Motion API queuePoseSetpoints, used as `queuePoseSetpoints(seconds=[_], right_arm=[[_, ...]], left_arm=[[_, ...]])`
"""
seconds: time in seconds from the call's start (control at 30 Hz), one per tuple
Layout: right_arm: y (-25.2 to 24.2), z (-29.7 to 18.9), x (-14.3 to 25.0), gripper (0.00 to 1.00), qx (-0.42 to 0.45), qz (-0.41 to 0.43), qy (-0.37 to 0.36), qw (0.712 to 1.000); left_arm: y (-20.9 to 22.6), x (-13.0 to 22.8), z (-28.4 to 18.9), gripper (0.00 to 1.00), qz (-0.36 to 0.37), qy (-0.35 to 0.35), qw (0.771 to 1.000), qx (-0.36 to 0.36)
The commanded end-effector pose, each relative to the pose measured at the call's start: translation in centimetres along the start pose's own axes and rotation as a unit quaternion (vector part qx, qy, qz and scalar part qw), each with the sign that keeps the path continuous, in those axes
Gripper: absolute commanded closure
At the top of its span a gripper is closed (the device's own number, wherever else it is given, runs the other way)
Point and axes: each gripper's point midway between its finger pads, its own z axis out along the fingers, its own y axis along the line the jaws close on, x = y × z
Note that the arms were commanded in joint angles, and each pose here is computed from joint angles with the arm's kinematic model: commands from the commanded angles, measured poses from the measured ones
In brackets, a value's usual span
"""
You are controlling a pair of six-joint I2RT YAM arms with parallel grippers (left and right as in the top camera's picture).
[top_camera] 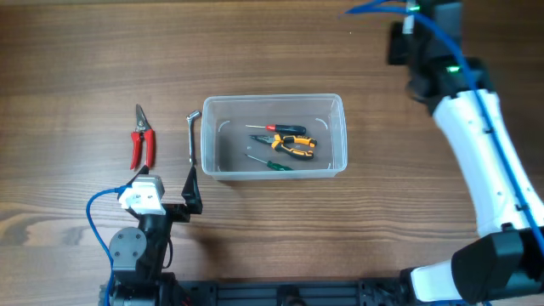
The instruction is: Pack container
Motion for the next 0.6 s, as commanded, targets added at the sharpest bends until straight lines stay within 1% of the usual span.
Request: queuePoseSetpoints(seconds=[0.0,0.13,0.17,0.2,0.23,0.3,0.37,0.57], right_arm=[[-3.7,0.3,-0.2,0.45,0.025,0.044,0.003,0.999],[-5.5,0.7,0.1,0.44,0.014,0.058,0.010,0.998],[-5.6,0.8,0.2,0.41,0.007,0.061,0.011,0.998],[-5.7,0.9,0.2,0.36,0.002,0.064,0.012,0.998],[-5.8,0.9,0.3,0.28,-0.001,0.065,0.013,0.998],[-6.0,0.9,0.3,0.21,-0.001,0.064,0.013,0.998],[-6.0,0.9,0.3,0.00,-0.001,0.056,0.013,0.998],[-6.0,0.9,0.3,0.00,-0.001,0.057,0.013,0.998]], left_arm=[[-0.1,0.1,0.0,0.00,0.009,-0.001,1.000,0.004],[-0.1,0.1,0.0,0.00,0.009,-0.001,1.000,0.004],[-0.1,0.1,0.0,0.00,0.009,-0.001,1.000,0.004],[-0.1,0.1,0.0,0.00,0.009,-0.001,1.000,0.004],[-0.1,0.1,0.0,0.00,0.009,-0.001,1.000,0.004],[-0.1,0.1,0.0,0.00,0.009,-0.001,1.000,0.004],[-0.1,0.1,0.0,0.00,0.009,-0.001,1.000,0.004],[-0.1,0.1,0.0,0.00,0.009,-0.001,1.000,0.004]])
